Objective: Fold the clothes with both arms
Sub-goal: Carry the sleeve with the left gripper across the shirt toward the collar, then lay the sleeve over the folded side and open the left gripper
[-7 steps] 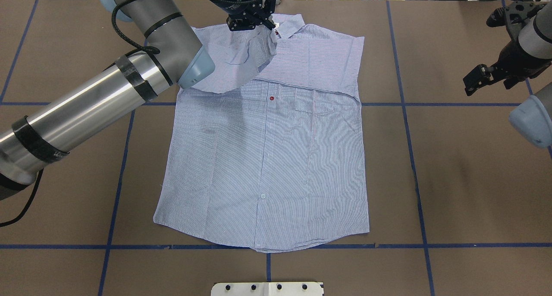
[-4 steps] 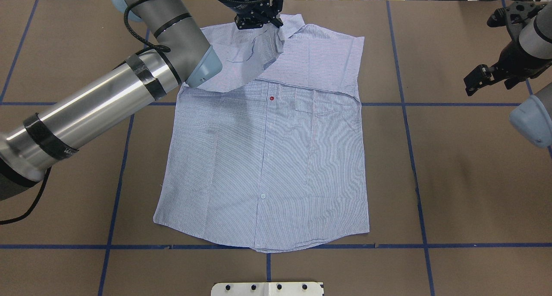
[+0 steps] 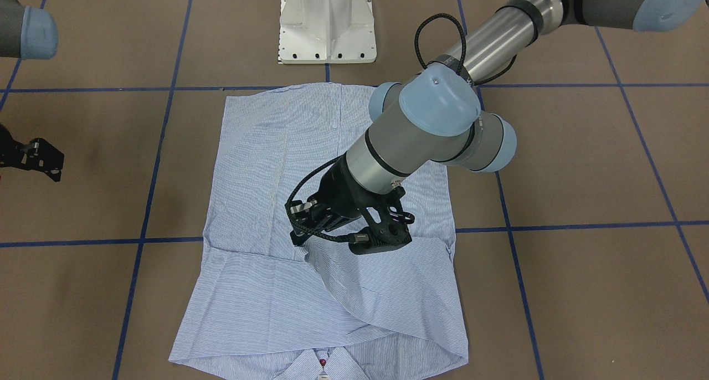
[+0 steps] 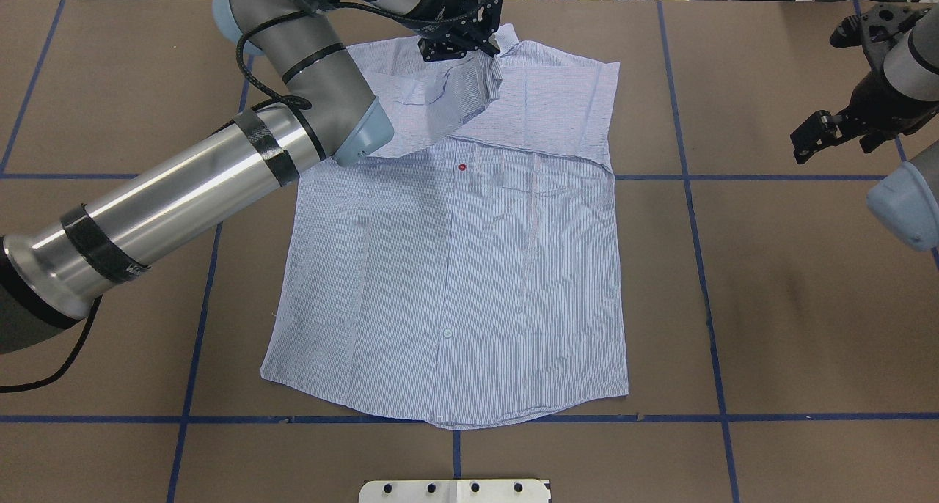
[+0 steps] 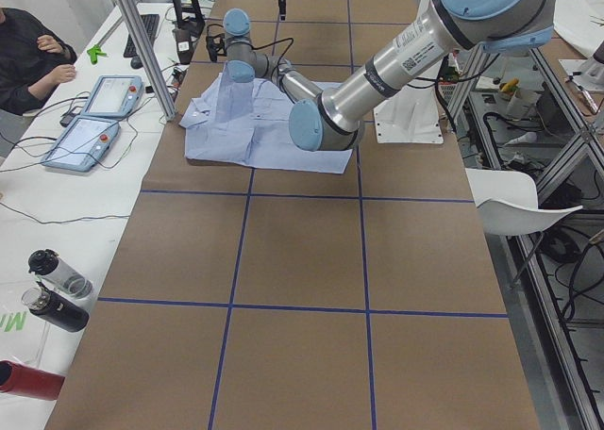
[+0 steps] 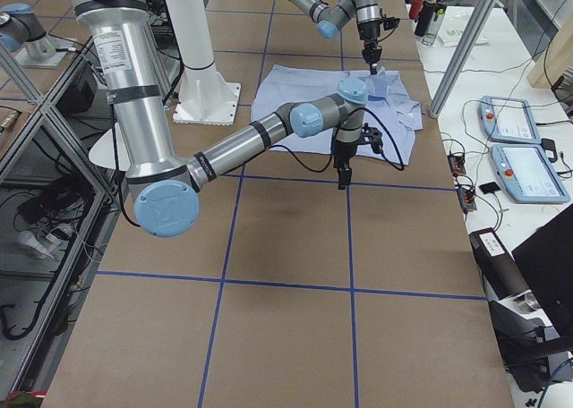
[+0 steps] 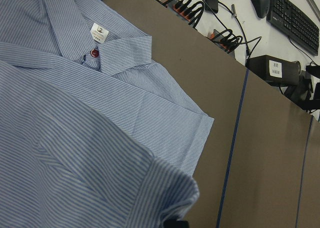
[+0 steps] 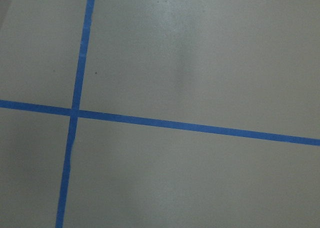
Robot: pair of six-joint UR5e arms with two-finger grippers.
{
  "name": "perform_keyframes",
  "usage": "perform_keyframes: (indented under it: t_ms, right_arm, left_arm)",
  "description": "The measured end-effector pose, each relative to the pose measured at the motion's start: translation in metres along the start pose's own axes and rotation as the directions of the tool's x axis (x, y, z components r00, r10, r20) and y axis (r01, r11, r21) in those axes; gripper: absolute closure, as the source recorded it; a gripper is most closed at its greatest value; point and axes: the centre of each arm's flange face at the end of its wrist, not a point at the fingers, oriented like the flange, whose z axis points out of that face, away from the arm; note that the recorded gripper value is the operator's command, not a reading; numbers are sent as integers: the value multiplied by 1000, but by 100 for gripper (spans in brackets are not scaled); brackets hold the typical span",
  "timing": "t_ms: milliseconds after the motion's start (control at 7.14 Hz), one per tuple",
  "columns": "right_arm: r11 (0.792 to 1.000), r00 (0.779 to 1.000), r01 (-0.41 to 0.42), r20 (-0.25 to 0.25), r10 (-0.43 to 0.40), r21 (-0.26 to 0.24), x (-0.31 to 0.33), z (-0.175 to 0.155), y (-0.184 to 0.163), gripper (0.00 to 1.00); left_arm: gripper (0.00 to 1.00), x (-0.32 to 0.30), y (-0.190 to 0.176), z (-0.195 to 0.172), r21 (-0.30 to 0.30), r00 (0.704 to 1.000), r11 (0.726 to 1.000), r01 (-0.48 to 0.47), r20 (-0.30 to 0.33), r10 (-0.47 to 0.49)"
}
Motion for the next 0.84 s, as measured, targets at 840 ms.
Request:
perform_keyframes:
  t_ms: [840]
  right_arm:
    - [1000,1000,-3,-1,3,-3,1,1,1,0]
  left_arm:
    - [100,-24,39,74,47,999,998,-35,-40,37]
